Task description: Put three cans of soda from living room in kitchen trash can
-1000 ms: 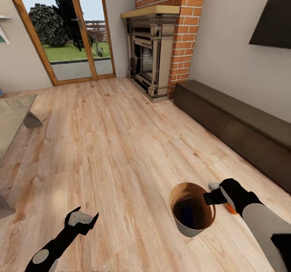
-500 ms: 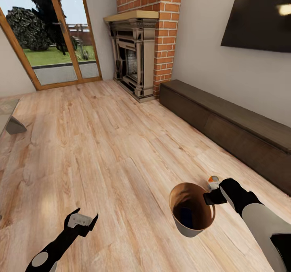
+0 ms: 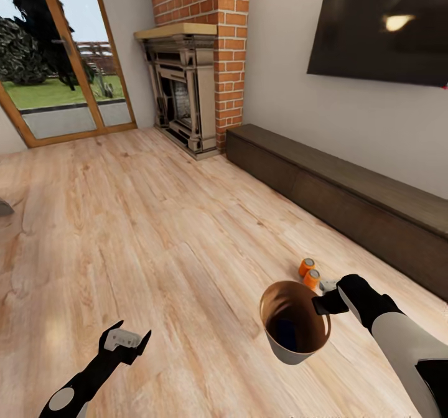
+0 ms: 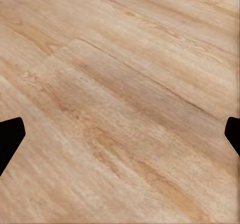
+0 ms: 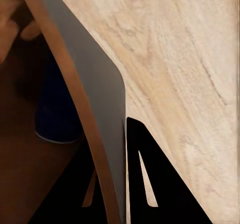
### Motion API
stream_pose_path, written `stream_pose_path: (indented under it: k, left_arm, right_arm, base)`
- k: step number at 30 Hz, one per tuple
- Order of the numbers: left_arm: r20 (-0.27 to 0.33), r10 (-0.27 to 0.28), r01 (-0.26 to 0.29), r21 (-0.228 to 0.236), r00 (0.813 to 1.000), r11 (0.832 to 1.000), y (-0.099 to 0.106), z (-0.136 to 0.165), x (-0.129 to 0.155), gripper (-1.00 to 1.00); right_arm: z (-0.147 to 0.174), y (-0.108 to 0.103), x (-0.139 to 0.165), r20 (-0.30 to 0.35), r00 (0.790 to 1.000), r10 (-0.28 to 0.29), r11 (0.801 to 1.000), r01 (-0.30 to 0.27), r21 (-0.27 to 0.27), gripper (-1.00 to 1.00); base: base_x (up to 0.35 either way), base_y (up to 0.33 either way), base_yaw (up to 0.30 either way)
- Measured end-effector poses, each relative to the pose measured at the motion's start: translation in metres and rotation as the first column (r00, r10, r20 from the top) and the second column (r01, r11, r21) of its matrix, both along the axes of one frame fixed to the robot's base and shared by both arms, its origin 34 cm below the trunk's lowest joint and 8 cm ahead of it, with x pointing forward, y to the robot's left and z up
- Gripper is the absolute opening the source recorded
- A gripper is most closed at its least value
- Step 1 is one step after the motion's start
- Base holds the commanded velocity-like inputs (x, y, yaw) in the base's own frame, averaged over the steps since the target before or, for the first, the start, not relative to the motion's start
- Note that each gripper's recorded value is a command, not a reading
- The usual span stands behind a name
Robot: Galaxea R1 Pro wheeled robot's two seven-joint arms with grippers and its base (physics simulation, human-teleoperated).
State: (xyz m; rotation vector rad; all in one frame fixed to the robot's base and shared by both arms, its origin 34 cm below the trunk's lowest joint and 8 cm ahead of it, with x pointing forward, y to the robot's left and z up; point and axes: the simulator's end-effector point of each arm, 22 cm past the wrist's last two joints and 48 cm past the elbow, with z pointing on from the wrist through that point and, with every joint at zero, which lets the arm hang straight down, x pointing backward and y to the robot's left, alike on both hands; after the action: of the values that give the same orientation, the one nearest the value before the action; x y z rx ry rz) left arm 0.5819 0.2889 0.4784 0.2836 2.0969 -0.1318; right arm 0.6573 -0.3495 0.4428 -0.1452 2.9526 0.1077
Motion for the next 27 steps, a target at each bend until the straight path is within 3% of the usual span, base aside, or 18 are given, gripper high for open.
stream_pose_path:
  k: [17, 27]
  left_arm:
    - [0.019, 0.0, 0.0, 0.0, 1.0, 1.0, 0.0, 0.009, 0.004, 1.0]
    - [0.033, 0.0, 0.0, 0.0, 0.999, 1.0, 0.0, 0.015, 0.006, 1.0]
  right_arm:
    - [0.01, 0.003, 0.004, 0.017, 1.0, -0.002, 1.0, 0.002, 0.006, -1.0]
    - [0.015, 0.003, 0.006, 0.028, 1.0, 0.002, 1.0, -0.002, 0.0, -1.0]
  base:
    - [0.0, -0.113, -0.202]
    - [0.0, -0.256, -0.202]
